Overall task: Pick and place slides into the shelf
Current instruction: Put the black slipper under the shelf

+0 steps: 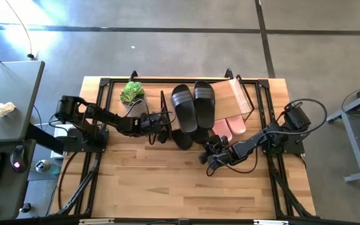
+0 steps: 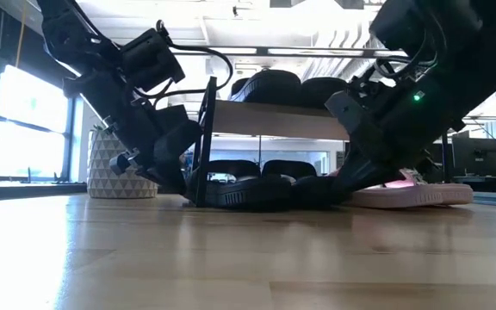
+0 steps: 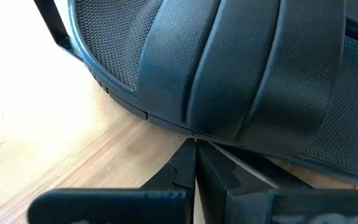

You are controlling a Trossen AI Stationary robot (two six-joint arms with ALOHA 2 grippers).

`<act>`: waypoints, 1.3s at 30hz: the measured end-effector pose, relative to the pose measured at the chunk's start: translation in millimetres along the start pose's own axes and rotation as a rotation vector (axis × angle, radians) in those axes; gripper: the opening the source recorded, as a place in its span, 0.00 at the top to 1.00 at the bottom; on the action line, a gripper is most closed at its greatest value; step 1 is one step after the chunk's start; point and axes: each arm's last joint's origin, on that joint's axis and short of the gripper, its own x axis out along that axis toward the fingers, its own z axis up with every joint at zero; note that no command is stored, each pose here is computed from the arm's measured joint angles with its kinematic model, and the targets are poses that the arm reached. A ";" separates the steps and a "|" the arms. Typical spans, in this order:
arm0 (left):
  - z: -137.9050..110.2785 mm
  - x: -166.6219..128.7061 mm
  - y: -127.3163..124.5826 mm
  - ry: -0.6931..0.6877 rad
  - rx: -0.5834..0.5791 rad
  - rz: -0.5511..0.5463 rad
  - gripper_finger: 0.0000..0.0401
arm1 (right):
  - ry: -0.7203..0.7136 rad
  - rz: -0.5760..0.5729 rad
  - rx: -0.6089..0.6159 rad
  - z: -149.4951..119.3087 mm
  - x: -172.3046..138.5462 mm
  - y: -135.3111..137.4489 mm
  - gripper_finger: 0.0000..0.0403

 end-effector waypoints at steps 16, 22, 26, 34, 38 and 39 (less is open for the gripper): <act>0.1 0.0 -0.1 -0.001 -0.004 0.000 1.00 | 0.065 0.075 0.054 -2.6 -0.6 6.2 1.00; 0.2 0.1 0.0 -0.005 -0.005 0.003 1.00 | 0.014 0.315 0.010 -3.8 -10.9 32.4 1.00; 0.4 0.1 -0.1 -0.008 -0.007 0.004 1.00 | 0.011 0.292 -0.002 -5.7 2.4 29.0 1.00; 0.4 0.1 0.0 -0.007 -0.008 0.004 1.00 | -0.019 0.300 0.016 -3.6 19.4 33.2 1.00; 0.5 0.1 -0.1 -0.009 -0.010 0.004 1.00 | -0.031 0.287 0.003 2.5 24.0 39.7 1.00; 0.5 0.1 0.0 -0.010 -0.013 0.006 1.00 | -0.028 0.276 -0.001 3.9 25.3 39.4 1.00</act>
